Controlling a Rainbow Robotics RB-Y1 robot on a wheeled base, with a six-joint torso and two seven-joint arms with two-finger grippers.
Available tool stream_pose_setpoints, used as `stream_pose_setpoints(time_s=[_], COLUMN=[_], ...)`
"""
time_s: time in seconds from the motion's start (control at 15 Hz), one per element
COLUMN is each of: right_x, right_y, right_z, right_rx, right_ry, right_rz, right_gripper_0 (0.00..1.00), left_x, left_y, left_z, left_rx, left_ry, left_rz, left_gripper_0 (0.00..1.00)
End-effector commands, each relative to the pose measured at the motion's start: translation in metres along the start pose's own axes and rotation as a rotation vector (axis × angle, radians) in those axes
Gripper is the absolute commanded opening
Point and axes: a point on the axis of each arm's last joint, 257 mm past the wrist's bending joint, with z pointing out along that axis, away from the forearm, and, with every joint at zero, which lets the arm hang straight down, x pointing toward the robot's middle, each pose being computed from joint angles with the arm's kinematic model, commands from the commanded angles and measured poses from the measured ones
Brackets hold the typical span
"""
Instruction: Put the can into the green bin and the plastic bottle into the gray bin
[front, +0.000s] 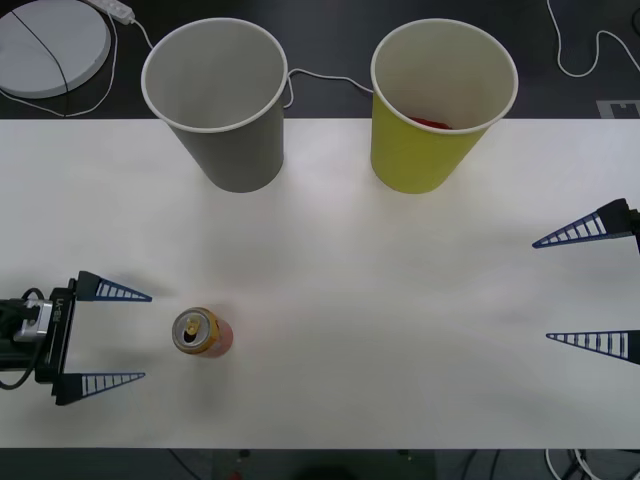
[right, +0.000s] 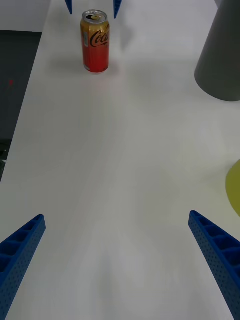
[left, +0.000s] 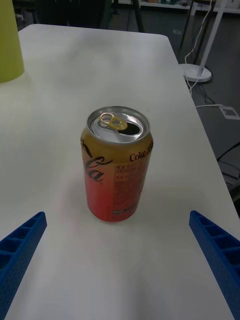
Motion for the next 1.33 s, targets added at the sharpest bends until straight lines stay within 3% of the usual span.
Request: stream_pose_setpoints(time_s=[0.07,0.93,1.33], right_x=[0.000,0.000,0.000], right_y=[0.000,0.000,0.000], right_z=[0.000,0.000,0.000], right_rx=[0.000,0.000,0.000], right_ry=[0.000,0.000,0.000], right_rz=[0.000,0.000,0.000], right_gripper_0=[1.00,1.00,1.00], left_x=[-0.003,-0.012,-0.021], left_y=[-0.002,-0.001,0.009], left_z=[0.012,0.082,0.099], left_rx=[0.000,-0.041,-0.037], left_ry=[-0.025,-0.114,-0.130], left_rz=[-0.006,-0.031,-0.010], left_gripper_0=[1.00,1.00,1.00])
